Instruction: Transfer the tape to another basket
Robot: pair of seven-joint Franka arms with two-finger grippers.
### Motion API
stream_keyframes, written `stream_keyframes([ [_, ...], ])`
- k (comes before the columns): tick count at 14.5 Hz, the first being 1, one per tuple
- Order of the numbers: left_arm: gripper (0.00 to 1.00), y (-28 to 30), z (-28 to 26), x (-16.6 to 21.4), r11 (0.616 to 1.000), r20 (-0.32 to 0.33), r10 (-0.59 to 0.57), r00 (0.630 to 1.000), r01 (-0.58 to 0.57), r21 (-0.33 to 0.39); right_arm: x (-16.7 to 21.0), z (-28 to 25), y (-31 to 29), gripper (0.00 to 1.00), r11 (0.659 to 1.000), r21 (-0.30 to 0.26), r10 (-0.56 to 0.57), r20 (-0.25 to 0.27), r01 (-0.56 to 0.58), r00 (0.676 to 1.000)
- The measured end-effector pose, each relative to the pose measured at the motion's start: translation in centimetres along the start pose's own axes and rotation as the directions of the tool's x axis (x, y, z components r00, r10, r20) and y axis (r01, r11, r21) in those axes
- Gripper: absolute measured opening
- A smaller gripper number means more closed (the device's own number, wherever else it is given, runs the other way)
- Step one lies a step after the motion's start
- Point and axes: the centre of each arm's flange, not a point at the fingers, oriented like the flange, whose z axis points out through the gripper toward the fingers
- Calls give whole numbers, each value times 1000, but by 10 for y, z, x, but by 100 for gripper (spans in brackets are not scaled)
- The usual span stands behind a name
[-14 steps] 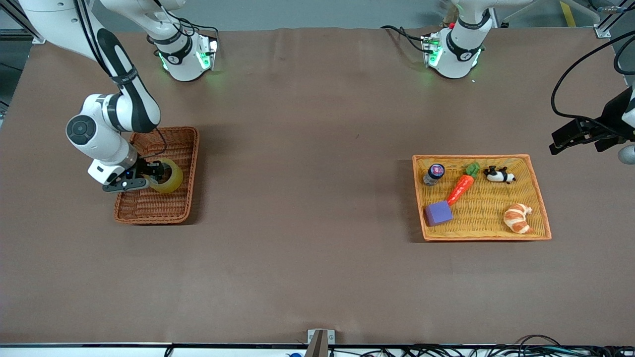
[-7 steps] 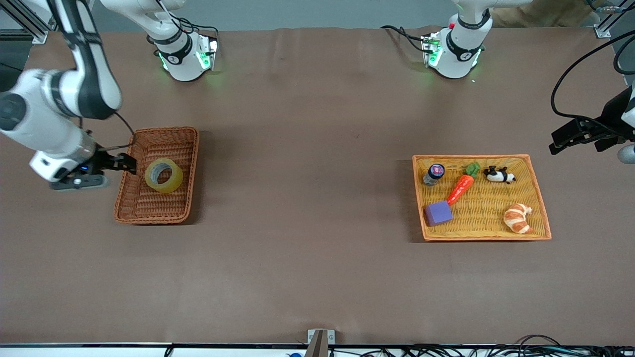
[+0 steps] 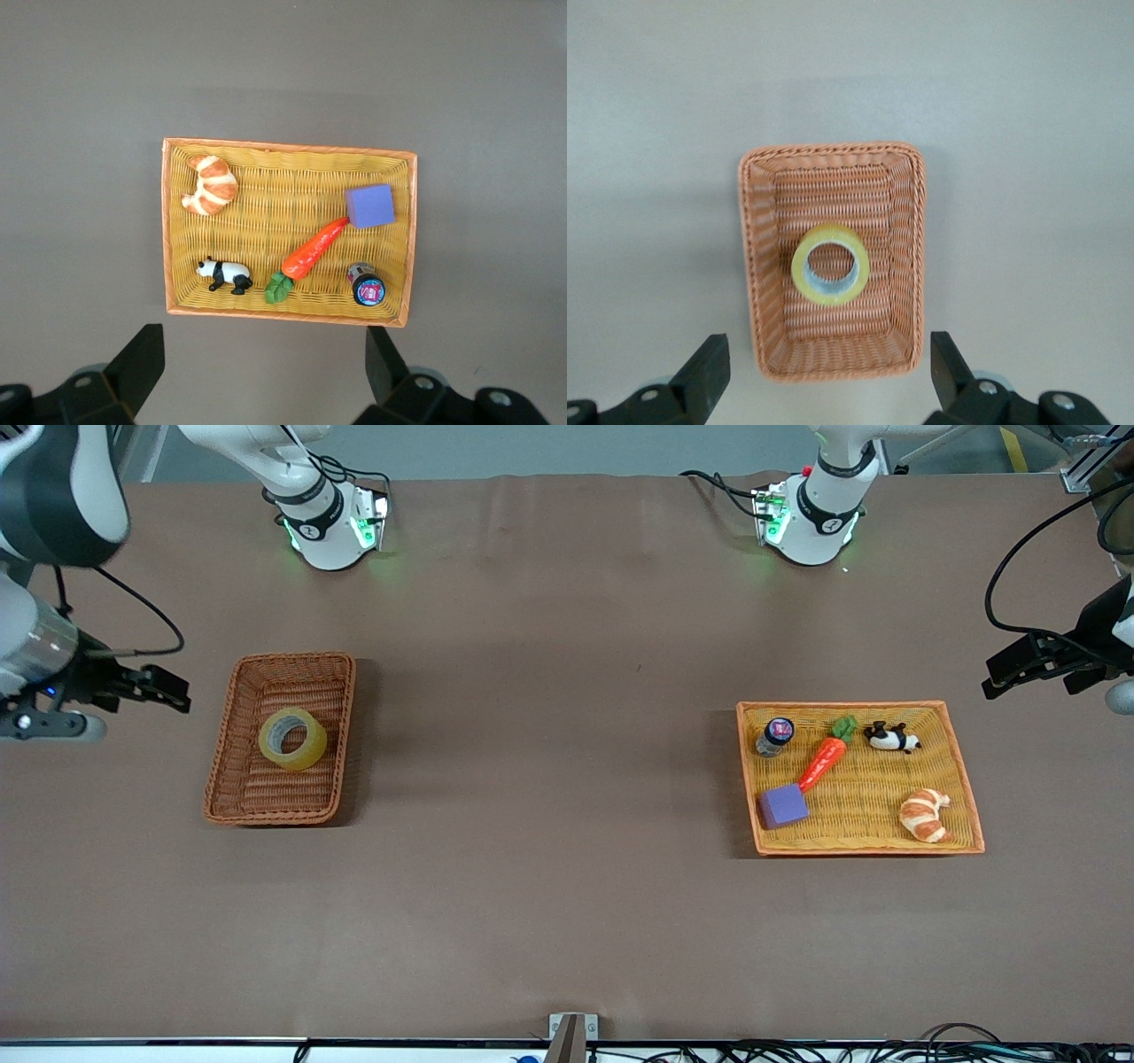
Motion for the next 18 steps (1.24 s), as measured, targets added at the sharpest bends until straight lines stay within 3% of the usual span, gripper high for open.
stream_keyframes([
  [3, 100, 0, -1, -1, 1000, 3, 0, 1000, 0, 0, -16, -56, 2, 100, 1000, 23, 8, 27, -8, 1000],
  [6, 100, 0, 0, -1, 1000, 5, 0, 1000, 0, 0, -33, -89, 9, 100, 999, 41, 20, 8, -20, 1000],
  [14, 100, 0, 0, -1, 1000, 4, 3, 1000, -3, 0, -38, -88, 24, 100, 997, 54, 46, 9, -46, 999],
  [18, 100, -4, -10, -3, 1000, -13, 1, 1000, -1, -13, -32, -87, 25, 100, 997, 55, 51, -31, -49, 998],
])
